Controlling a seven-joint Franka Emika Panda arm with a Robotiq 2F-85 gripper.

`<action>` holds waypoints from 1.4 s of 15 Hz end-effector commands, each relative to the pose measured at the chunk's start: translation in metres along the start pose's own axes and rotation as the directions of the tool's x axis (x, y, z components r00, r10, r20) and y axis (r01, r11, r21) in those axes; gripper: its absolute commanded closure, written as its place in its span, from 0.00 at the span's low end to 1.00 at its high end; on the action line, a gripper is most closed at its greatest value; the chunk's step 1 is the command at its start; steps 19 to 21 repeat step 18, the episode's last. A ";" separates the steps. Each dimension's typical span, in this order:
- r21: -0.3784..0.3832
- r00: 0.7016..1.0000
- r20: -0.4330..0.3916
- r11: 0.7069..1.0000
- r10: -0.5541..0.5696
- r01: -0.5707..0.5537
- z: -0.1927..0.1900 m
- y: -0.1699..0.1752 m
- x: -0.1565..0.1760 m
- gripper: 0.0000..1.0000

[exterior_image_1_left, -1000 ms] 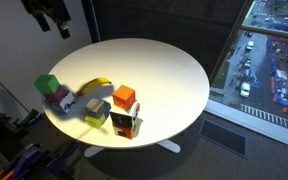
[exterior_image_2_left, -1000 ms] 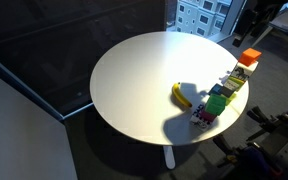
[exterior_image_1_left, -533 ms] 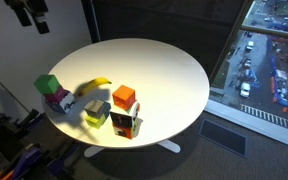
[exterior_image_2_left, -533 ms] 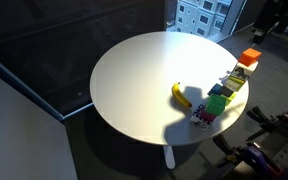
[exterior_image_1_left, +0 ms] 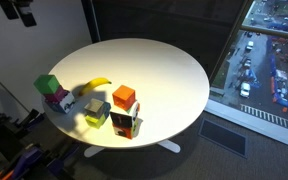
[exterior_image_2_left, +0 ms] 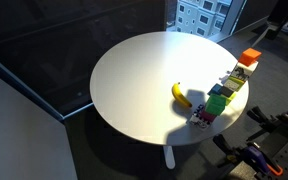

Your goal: Pick up the gray block and place on top of the blue and the yellow block

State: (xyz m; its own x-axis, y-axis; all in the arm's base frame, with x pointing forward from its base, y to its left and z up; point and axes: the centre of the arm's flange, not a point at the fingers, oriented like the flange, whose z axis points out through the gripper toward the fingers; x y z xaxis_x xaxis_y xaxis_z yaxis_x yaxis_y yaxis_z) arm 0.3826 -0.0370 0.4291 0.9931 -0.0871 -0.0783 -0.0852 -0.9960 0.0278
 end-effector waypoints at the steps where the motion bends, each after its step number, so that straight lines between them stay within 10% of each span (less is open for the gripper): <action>1: 0.000 1.000 -0.005 1.000 -0.001 0.001 -0.001 0.000 -0.002 0.00; 21: 0.001 1.000 -0.009 1.000 -0.002 0.002 -0.002 0.000 -0.006 0.00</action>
